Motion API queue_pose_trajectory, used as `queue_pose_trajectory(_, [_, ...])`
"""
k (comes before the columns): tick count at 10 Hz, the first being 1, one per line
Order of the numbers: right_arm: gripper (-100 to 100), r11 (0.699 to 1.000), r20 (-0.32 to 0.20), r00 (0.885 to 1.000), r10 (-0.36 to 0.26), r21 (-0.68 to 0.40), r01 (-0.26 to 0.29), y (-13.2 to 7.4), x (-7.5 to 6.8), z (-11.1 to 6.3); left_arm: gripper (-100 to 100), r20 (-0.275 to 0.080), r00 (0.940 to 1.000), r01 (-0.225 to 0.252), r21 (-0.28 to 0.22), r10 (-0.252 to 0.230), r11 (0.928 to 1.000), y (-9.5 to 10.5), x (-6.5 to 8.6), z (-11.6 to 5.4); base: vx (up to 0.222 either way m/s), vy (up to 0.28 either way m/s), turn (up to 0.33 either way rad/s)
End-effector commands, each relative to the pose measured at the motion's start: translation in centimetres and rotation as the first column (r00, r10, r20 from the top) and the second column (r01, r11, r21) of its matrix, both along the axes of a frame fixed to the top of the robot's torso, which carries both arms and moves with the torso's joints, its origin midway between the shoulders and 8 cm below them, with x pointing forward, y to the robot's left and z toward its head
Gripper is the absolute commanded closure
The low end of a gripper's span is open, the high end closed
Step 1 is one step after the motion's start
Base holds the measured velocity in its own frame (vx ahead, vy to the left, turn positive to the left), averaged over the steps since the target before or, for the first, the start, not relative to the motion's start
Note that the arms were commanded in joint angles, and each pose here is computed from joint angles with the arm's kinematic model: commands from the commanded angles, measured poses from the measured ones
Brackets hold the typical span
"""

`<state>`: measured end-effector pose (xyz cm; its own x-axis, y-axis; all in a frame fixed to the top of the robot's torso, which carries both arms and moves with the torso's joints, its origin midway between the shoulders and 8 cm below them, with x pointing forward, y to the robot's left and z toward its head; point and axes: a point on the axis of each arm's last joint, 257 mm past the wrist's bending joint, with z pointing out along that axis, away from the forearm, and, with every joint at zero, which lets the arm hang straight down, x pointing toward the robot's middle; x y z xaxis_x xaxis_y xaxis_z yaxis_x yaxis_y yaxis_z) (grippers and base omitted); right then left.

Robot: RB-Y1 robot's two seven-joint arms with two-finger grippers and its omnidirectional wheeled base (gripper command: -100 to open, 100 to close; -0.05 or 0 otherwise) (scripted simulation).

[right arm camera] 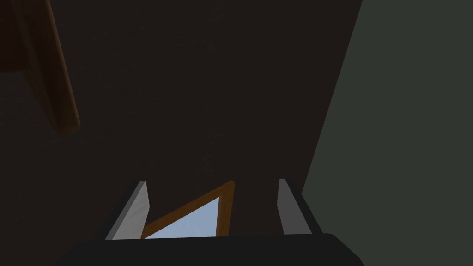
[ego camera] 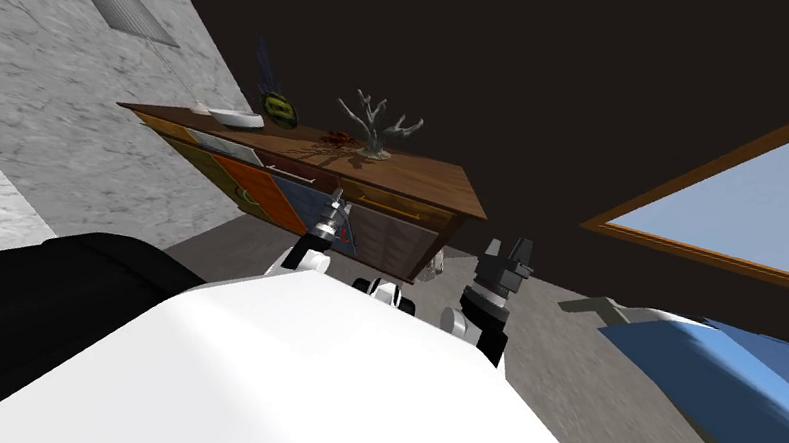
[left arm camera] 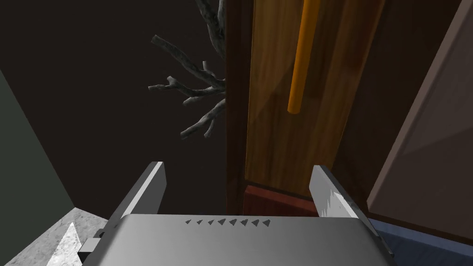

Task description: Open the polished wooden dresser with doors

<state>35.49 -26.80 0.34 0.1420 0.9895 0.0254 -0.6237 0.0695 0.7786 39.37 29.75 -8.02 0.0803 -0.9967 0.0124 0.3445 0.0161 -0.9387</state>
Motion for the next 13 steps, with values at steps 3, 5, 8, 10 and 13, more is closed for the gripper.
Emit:
queue_pose_trajectory(3, [0,1.000,0.000,1.000,0.000,0.000,0.000,0.0,0.0,0.0,-100,-0.093,0.9956,0.010,-0.004,-0.011,0.9999,-0.9,0.9,-2.7,0.015,-0.050,-0.072])
queue_pose_trajectory(5, [0,1.000,0.000,1.000,0.000,0.000,0.000,0.0,0.0,0.0,-100,-0.132,0.9912,0.017,-0.002,-0.017,0.9999,-1.3,1.2,-3.8,0.013,-0.049,-0.079])
queue_pose_trajectory(8, [0,1.000,0.000,1.000,0.000,0.000,0.000,0.0,0.0,0.0,-100,-0.137,0.9904,0.017,-0.001,-0.017,0.9999,-1.4,1.0,-3.4,0.023,-0.021,-0.020])
queue_pose_trajectory(10, [0,1.000,0.000,1.000,0.000,0.000,0.000,0.0,0.0,0.0,-100,-0.135,0.9907,0.016,-0.001,-0.016,0.9999,-1.4,0.9,-3.1,0.098,0.007,-0.008])
queue_pose_trajectory(13, [0,1.000,0.000,1.000,0.000,0.000,0.000,0.0,0.0,0.0,100,-0.123,0.9922,0.022,0.001,-0.022,0.9998,-1.6,0.7,-2.6,-0.068,0.001,0.016])
